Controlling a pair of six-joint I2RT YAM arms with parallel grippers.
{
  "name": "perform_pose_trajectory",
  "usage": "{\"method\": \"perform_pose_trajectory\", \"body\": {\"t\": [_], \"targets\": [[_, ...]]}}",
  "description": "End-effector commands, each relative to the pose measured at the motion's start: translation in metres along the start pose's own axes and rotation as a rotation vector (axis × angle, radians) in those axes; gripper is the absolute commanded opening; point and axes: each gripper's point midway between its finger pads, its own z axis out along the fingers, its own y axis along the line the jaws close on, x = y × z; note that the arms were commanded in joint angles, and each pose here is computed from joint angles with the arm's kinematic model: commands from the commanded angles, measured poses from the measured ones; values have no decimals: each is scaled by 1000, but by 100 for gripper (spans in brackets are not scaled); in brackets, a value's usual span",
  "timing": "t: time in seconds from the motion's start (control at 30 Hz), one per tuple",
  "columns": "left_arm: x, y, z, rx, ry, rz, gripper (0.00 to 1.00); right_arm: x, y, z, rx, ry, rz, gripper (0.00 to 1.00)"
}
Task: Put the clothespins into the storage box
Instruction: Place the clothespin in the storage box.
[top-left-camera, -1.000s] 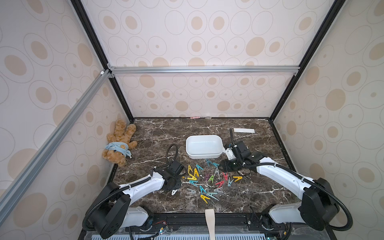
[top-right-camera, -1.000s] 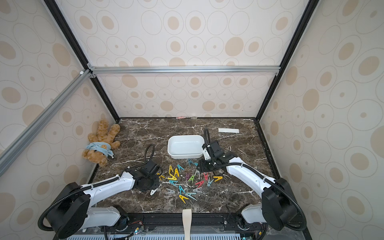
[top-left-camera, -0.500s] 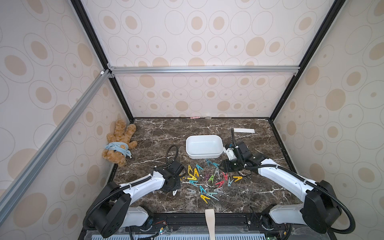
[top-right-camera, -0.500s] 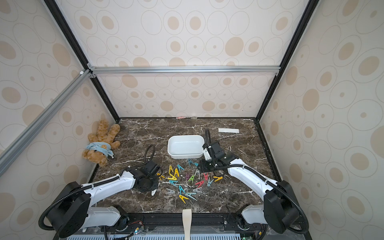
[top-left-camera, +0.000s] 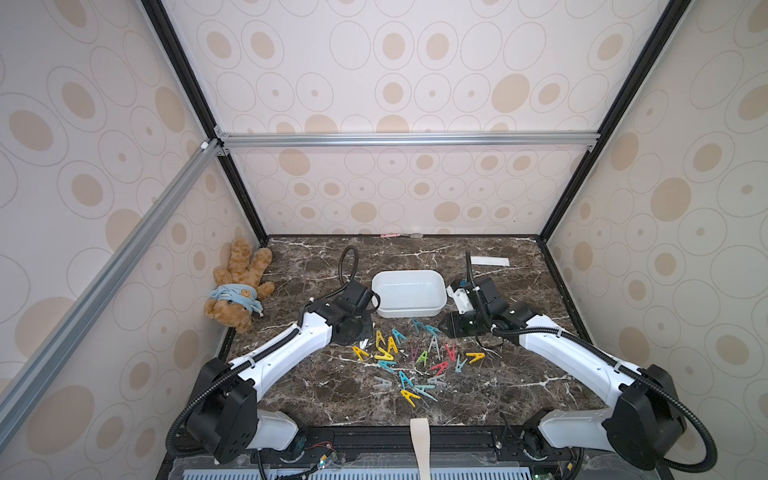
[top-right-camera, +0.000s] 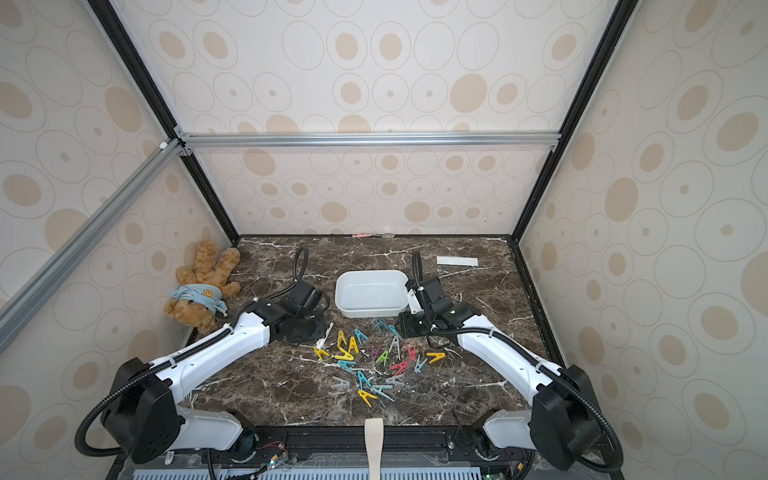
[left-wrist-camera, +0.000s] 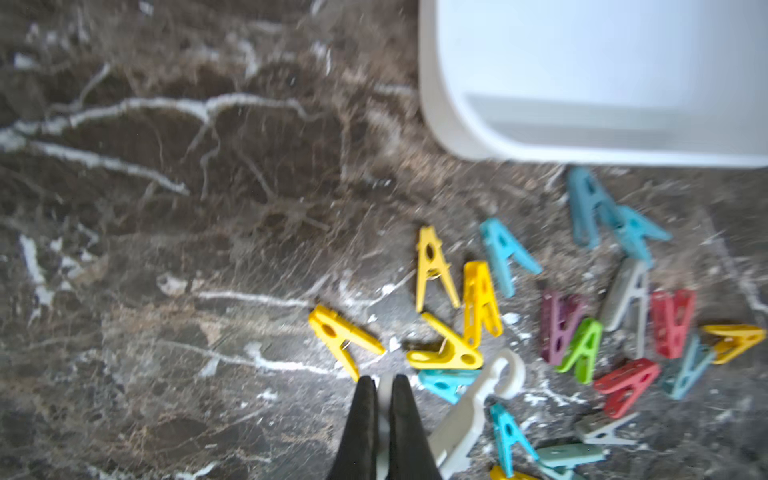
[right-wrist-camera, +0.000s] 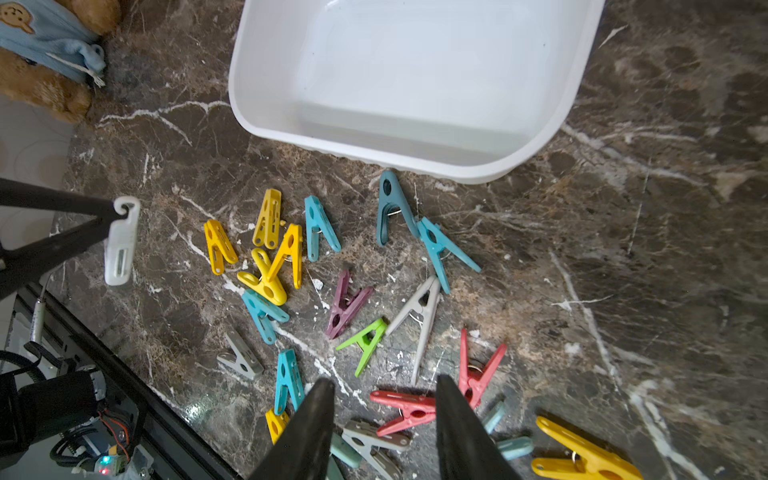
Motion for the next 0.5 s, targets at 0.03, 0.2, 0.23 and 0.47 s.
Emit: {"method": "perform_pose_trajectory", "body": {"t": [0.03, 0.2, 0.23, 0.47], "targets": [[-64, -41, -3, 116, -117, 77, 0, -17, 7, -18, 9, -48, -14, 43], [-117, -75, 24, 200, -180, 91, 0, -15, -6, -36, 95, -61, -14, 42], [-125, -80, 30, 200, -187, 101, 0, -13, -12, -39, 123, -68, -4, 42], [-160, -92, 79, 141, -188, 168, 0, 16, -43, -57, 229, -79, 77, 44]]}}
